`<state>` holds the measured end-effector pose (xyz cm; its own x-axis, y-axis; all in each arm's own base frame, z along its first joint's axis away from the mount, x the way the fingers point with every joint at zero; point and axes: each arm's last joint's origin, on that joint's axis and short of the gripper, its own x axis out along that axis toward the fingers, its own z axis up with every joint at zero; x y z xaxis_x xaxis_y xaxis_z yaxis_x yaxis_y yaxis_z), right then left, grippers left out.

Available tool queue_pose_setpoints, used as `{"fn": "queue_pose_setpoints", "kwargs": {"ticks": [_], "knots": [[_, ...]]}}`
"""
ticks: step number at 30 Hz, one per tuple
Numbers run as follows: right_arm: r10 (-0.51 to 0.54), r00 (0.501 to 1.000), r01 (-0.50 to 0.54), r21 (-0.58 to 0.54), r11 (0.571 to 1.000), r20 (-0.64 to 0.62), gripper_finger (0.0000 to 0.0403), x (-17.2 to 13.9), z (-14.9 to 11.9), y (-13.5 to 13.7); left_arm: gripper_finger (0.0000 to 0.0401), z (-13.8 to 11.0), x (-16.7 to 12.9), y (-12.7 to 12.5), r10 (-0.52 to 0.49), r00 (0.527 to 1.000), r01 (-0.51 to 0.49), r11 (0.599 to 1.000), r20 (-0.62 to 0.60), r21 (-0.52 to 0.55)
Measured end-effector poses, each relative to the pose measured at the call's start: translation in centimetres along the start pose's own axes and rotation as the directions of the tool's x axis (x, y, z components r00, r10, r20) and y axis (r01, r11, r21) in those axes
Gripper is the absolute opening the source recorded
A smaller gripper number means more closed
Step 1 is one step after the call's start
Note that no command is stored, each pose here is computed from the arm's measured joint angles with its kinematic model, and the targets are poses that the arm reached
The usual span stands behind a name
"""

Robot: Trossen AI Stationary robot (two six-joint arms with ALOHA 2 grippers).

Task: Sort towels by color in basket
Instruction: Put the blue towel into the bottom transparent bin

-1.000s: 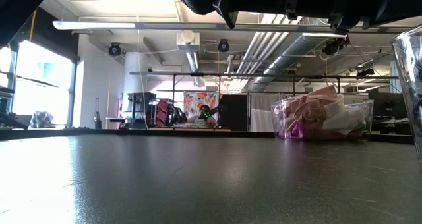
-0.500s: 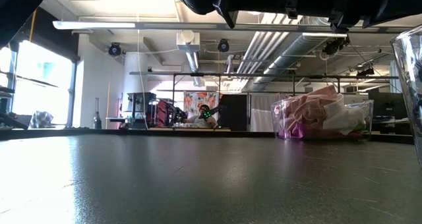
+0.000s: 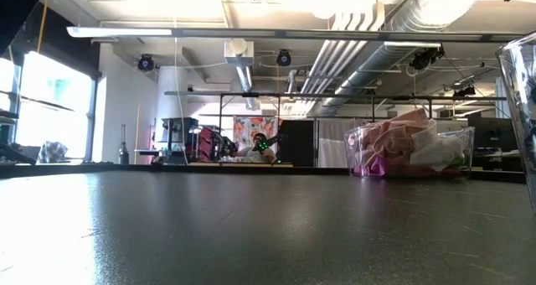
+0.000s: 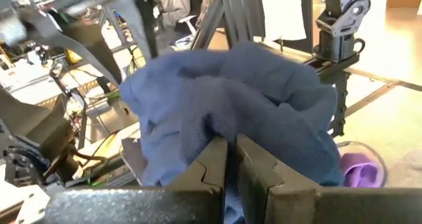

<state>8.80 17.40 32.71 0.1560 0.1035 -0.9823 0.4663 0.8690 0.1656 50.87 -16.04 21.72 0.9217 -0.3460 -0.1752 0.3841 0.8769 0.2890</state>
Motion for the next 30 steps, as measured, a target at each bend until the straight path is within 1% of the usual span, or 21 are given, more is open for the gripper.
{"fn": "queue_pose_setpoints", "kwargs": {"ticks": [3, 4, 6, 8, 9, 11, 14, 15, 17, 20, 23, 26, 30], "knots": [[0.0, 1.0, 0.0, 0.008, 1.0, 0.031, 0.0209, -2.0, 0.3, -0.3, 0.0015, 0.4, -0.1, 0.1, 0.0, 1.0, 0.0, 1.0, 0.011, -0.006], [0.004, 0.998, -0.004, 0.008, 1.0, 0.063, 0.0209, -2.5, 0.4, -0.4, 0.0015, 0.4, -0.1, 0.1, 0.0, 1.0, 0.0, 1.0, 0.011, -0.008], [0.026, 0.986, -0.024, -0.013, 1.0, 0.166, 0.0209, -3.1, 0.8, -0.3, 0.0015, 0.4, -0.1, 0.0, -0.009, 1.0, 0.009, 1.0, 0.009, -0.016], [0.067, 0.955, -0.045, -0.083, 0.996, 0.289, 0.0209, -3.1, 1.1, 0.1, 0.0015, 0.2, -0.2, 0.0, -0.017, 1.0, 0.017, 1.0, -0.004, -0.025], [0.109, 0.938, -0.07, -0.129, 0.989, 0.329, 0.0209, -2.8, 1.2, 0.6, 0.0015, 0.2, -0.2, 0.0, -0.019, 1.0, 0.018, 0.999, -0.009, -0.028], [0.191, 0.915, -0.119, -0.214, 0.97, 0.357, 0.0209, -1.9, 1.5, 1.7, 0.0015, 0.1, -0.2, -0.1, -0.024, 0.999, 0.023, 0.999, -0.025, -0.037], [0.304, 0.887, -0.196, -0.313, 0.929, 0.347, 0.0209, 0.3, 1.8, 3.3, 0.0015, -0.1, -0.2, -0.1, -0.03, 0.999, 0.028, 0.999, -0.043, -0.041], [0.324, 0.884, -0.211, -0.331, 0.92, 0.337, 0.0208, 1.2, 1.9, 3.6, 0.0015, -0.1, -0.2, -0.1, -0.03, 0.999, 0.028, 0.999, -0.044, -0.04], [0.339, 0.889, -0.234, -0.331, 0.914, 0.308, 0.0204, 3.4, 2.0, 3.7, 0.0015, -0.2, -0.2, -0.1, -0.03, 0.998, 0.028, 0.999, -0.047, -0.04], [0.342, 0.91, -0.271, -0.284, 0.919, 0.236, 0.0191, 6.7, 2.0, 3.3, 0.0025, -0.3, -0.2, -0.2, -0.034, 0.997, 0.033, 0.999, -0.064, -0.022], [0.333, 0.929, -0.295, -0.22, 0.93, 0.162, 0.0172, 9.6, 1.8, 2.5, 0.0045, -0.4, -0.2, -0.2, -0.032, 0.996, 0.031, 0.999, -0.078, -0.015], [0.309, 0.939, -0.281, -0.18, 0.943, 0.154, 0.0151, 11.8, 1.9, 1.7, 0.0071, -0.6, -0.2, -0.1, 0.006, 0.995, -0.008, 1.0, -0.101, -0.011], [0.259, 0.955, -0.227, -0.202, 0.953, 0.147, 0.0128, 13.9, 2.0, 1.8, 0.0101, -0.5, -0.6, 0.2, 0.07, 0.982, -0.071, 0.997, -0.178, -0.001]]}}
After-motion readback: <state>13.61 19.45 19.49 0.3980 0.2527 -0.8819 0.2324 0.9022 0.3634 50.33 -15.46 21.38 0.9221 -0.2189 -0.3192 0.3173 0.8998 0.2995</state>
